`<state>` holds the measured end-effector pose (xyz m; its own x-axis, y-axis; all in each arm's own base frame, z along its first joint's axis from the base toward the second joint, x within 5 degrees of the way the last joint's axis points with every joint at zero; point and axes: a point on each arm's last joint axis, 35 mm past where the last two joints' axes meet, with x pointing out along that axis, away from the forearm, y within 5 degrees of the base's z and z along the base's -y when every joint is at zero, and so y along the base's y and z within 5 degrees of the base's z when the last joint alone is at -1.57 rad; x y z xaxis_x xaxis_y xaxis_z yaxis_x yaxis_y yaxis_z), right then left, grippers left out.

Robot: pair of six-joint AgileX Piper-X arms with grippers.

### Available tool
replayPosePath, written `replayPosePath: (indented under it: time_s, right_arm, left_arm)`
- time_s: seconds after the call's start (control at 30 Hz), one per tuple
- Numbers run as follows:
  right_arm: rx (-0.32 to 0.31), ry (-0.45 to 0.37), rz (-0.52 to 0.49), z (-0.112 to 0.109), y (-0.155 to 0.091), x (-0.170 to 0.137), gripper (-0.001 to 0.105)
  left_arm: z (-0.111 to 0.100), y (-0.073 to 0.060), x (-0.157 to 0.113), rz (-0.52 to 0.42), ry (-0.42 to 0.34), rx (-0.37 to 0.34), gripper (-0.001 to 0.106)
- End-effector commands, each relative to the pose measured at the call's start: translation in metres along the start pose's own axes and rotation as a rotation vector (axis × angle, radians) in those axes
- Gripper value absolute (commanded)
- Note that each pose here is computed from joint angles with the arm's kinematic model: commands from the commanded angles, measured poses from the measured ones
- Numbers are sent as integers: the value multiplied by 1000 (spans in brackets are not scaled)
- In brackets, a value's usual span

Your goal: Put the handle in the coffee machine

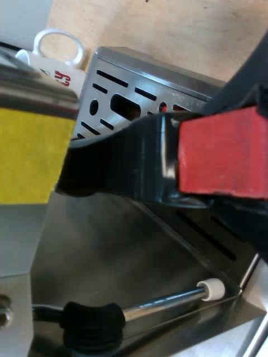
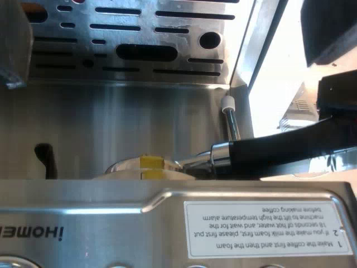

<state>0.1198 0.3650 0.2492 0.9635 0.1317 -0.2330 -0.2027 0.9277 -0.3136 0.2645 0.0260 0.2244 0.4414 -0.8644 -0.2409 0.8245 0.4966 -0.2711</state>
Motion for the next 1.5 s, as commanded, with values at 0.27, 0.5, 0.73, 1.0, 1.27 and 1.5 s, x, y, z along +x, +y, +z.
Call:
replayPosePath:
  time_s: [0.27,0.5,0.73,1.0,1.27,1.5]
  right_arm:
    - [-21,6,-21,-3,0,4,102]
    - [-71,56,-69,-20,1,31,72]
    - [-89,95,-109,-32,-3,54,42]
    - [25,105,-77,-44,-7,98,42]
    - [45,10,-9,-46,-3,128,41]
    - [8,-135,15,-38,2,135,28]
  left_arm:
    - [36,-12,-10,-272,-177,141,0]
    - [36,-11,-10,-255,-171,140,0]
    - [36,-11,-10,-255,-171,140,0]
    - [36,-10,-10,-233,-163,139,0]
    - [36,-10,-10,-233,-163,139,0]
    - [36,-10,-10,-233,-163,139,0]
